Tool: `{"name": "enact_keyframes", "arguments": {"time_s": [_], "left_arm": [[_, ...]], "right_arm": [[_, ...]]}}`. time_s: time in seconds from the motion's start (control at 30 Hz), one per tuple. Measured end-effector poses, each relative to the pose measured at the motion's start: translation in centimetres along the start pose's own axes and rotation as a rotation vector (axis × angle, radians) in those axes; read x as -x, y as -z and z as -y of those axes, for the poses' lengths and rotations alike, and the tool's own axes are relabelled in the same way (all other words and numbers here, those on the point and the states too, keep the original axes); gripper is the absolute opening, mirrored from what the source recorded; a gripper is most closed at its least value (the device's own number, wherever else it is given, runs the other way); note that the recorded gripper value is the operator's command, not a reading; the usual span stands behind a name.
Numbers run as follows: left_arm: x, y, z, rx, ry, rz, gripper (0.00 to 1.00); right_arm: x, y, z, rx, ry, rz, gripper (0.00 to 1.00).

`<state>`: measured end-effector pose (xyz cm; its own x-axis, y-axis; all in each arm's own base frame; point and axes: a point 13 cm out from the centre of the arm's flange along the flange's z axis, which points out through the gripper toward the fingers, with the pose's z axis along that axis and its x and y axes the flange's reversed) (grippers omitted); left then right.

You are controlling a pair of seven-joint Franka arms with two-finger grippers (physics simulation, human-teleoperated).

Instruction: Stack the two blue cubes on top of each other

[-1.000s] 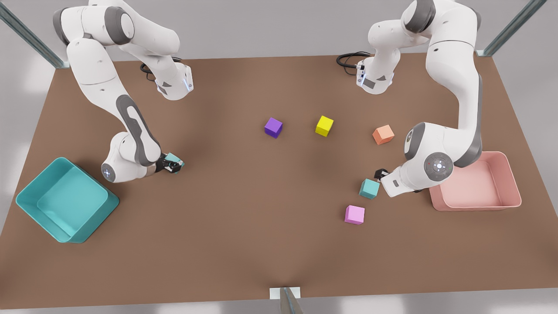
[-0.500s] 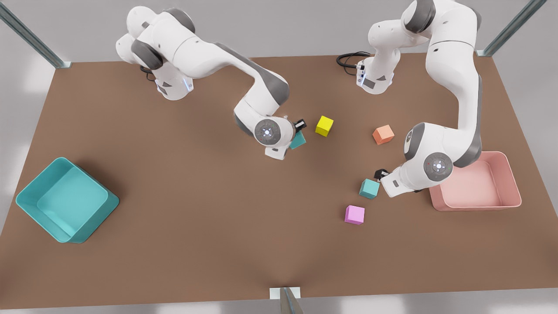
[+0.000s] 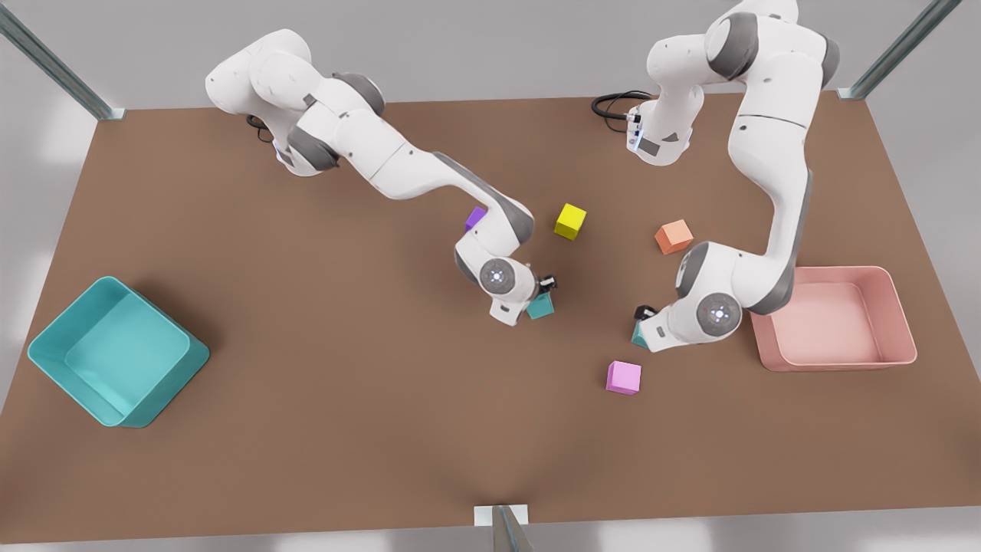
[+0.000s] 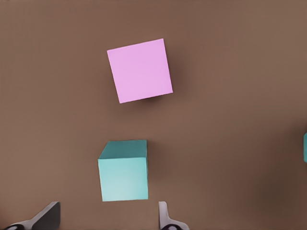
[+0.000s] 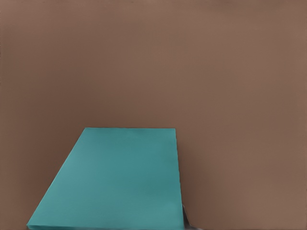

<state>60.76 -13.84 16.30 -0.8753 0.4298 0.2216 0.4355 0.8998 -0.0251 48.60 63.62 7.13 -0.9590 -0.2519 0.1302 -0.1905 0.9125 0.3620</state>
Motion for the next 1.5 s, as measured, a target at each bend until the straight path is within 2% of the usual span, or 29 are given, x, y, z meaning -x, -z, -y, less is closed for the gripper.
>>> {"name": "enact_keyframes", "arguments": {"time_s": [0.03, 0.23, 0.3, 0.37, 0.43, 0.47, 0.5, 0.53, 0.57, 0.63, 0.83, 0.97, 1.1, 1.13, 1.17, 1.2, 1.23, 1.33, 1.5], "left_arm": [[0.1, -0.4, 0.0, -0.002, -0.001, -0.001, 1.0], [0.7, -2.8, -0.2, -0.012, -0.002, -0.006, 1.0], [0.8, -3.5, -0.3, -0.011, -0.002, -0.01, 1.0], [0.9, -4.6, -0.4, -0.013, -0.004, -0.016, 1.0], [1.0, -5.4, -0.4, -0.014, -0.005, -0.016, 1.0], [1.0, -5.5, -0.5, -0.014, -0.004, -0.015, 1.0], [0.6, -5.9, -0.6, -0.011, -0.005, -0.018, 1.0], [0.1, -6.5, -0.7, -0.007, -0.006, -0.023, 1.0], [-0.1, -6.8, -0.7, -0.004, -0.008, -0.023, 1.0], [-0.2, -7.2, -0.6, 0.001, -0.011, -0.018, 1.0], [0.2, -8.1, -0.4, 0.004, -0.009, -0.002, 1.0], [0.2, -9.7, -0.4, 0.005, -0.009, -0.007, 1.0], [-0.1, -11.1, -0.4, 0.012, -0.016, -0.01, 1.0], [-0.1, -11.4, -0.4, 0.014, -0.016, -0.009, 0.97], [-0.1, -11.5, -0.5, 0.015, -0.016, -0.007, 0.84], [0.0, -11.5, -0.5, 0.017, -0.017, -0.003, 0.75], [0.2, -11.3, -0.5, 0.02, -0.017, 0.002, 0.73], [0.5, -10.1, -0.9, 0.032, -0.012, 0.018, 0.7], [0.3, -2.6, 2.1, 0.068, -0.035, 0.036, 0.7]], "right_arm": [[0.4, 0.0, 0.1, -0.001, -0.002, 0.017, 1.0], [2.0, 1.9, -0.8, 0.021, -0.004, 0.085, 1.0], [2.3, 6.4, -2.5, 0.038, 0.008, 0.114, 1.0], [2.0, 16.8, -4.6, 0.053, 0.036, 0.147, 1.0], [0.8, 34.6, -2.3, 0.053, 0.027, 0.201, 1.0], [-0.3, 46.2, 3.3, 0.027, -0.027, 0.266, 1.0], [-1.1, 54.1, 12.4, -0.043, -0.129, 0.305, 1.0], [-2.4, 58.0, 24.1, -0.127, -0.281, 0.285, 1.0], [-5.7, 57.7, 34.2, -0.201, -0.428, 0.202, 1.0], [-12.5, 50.0, 45.6, -0.285, -0.585, 0.004, 1.0], [-16.5, 40.3, 49.0, -0.363, -0.546, -0.144, 1.0], [-15.7, 39.0, 50.5, -0.364, -0.528, -0.123, 1.0], [-13.2, 42.5, 49.1, -0.37, -0.479, -0.023, 1.0], [-12.9, 43.0, 48.9, -0.369, -0.472, -0.009, 1.0], [-12.6, 43.2, 49.0, -0.368, -0.468, -0.004, 1.0], [-12.4, 43.2, 49.1, -0.367, -0.465, -0.002, 1.0], [-12.2, 43.2, 49.1, -0.366, -0.461, 0.0, 1.0], [-11.5, 43.0, 48.5, -0.367, -0.439, 0.005, 1.0], [-10.9, 42.3, 47.0, -0.376, -0.4, 0.002, 1.0]]}}
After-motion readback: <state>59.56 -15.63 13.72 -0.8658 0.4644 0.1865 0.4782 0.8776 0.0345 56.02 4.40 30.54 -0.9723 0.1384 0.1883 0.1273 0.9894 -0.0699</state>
